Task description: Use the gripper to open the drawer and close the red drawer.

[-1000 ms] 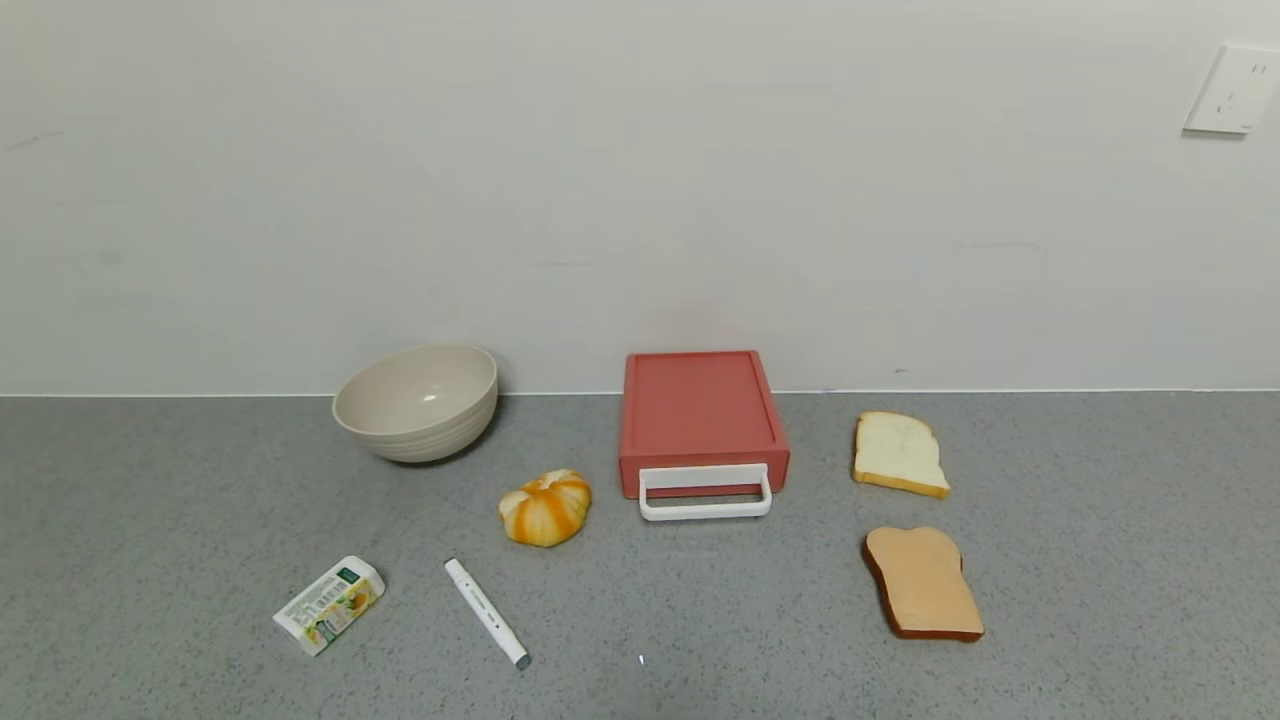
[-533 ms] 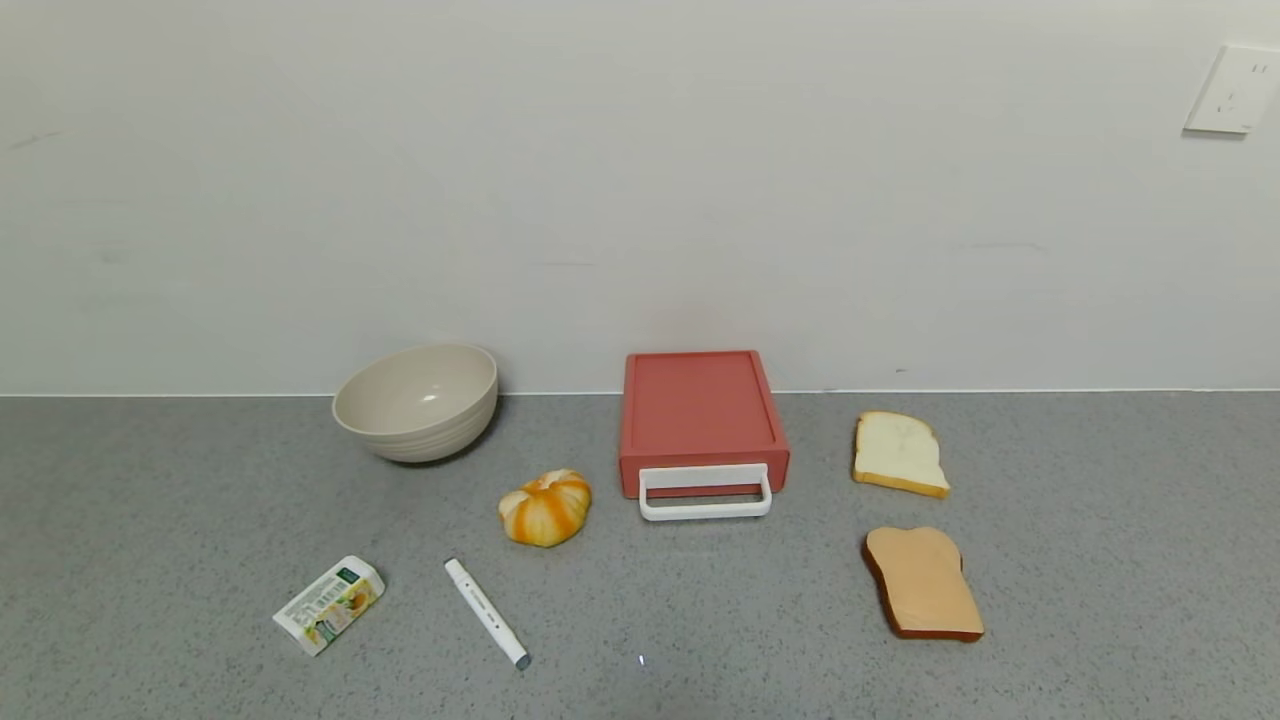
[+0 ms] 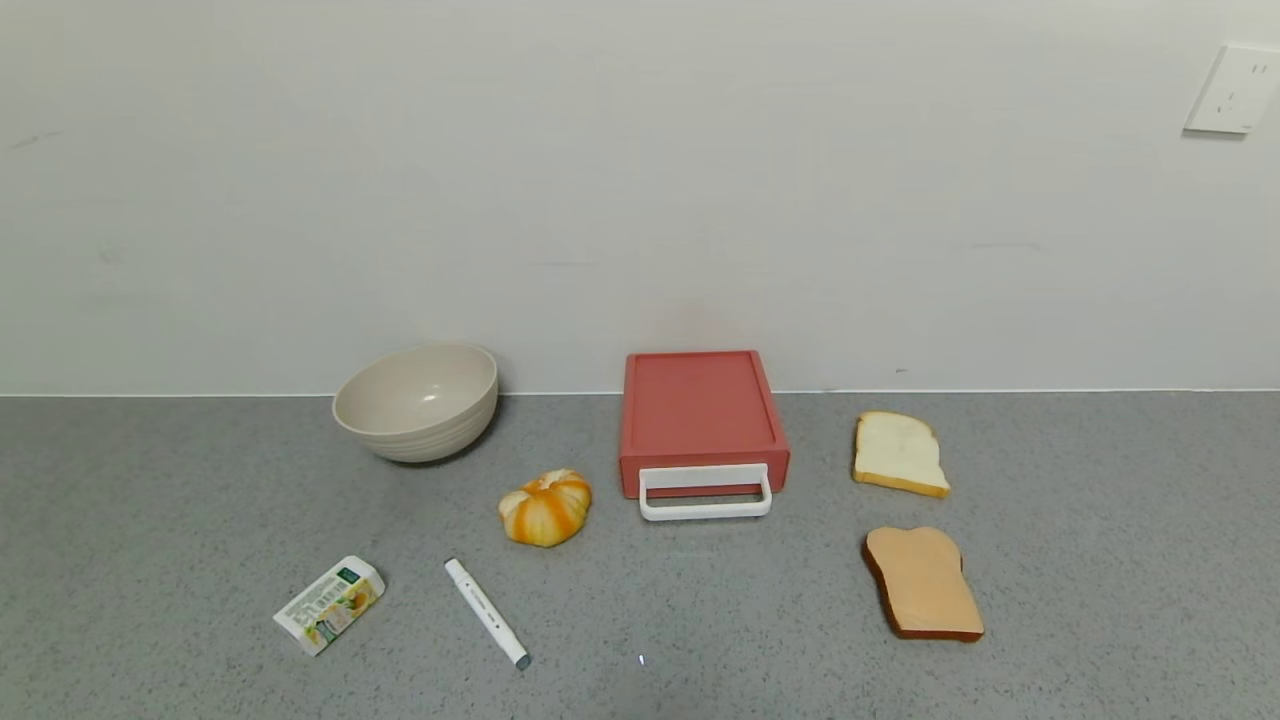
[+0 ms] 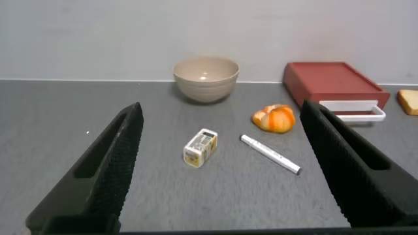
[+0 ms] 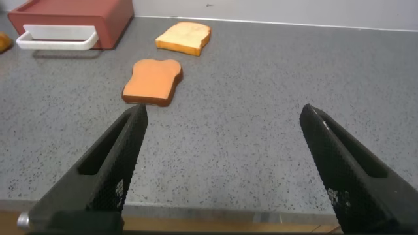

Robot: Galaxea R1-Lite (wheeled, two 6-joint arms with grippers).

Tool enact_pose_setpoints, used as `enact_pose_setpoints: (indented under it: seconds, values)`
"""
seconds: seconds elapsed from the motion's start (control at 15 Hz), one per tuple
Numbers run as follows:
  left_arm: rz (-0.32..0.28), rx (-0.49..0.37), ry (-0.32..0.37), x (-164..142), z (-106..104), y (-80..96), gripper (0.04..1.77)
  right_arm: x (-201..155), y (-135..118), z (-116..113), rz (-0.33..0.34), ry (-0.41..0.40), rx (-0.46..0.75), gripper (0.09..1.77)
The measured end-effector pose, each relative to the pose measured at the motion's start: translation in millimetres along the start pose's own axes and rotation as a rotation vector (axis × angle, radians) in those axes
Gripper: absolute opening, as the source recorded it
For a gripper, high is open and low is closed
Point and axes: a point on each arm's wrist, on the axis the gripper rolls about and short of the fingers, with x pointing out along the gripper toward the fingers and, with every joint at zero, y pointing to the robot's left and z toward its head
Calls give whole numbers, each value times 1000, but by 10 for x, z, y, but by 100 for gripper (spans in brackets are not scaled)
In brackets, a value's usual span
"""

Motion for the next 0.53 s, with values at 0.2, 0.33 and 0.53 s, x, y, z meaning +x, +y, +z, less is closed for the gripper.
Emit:
enact_pose_setpoints:
  seconds: [0.2, 0.33, 0.53]
  values:
    - [-12, 36, 21, 103, -397, -3, 173, 0, 0, 0, 0, 0, 0, 171]
    - [-18, 38, 120, 110, -573, -1, 173, 0, 0, 0, 0, 0, 0, 171]
    - [-40, 34, 168, 105, -641, -5, 173, 0, 0, 0, 1, 0, 0, 171]
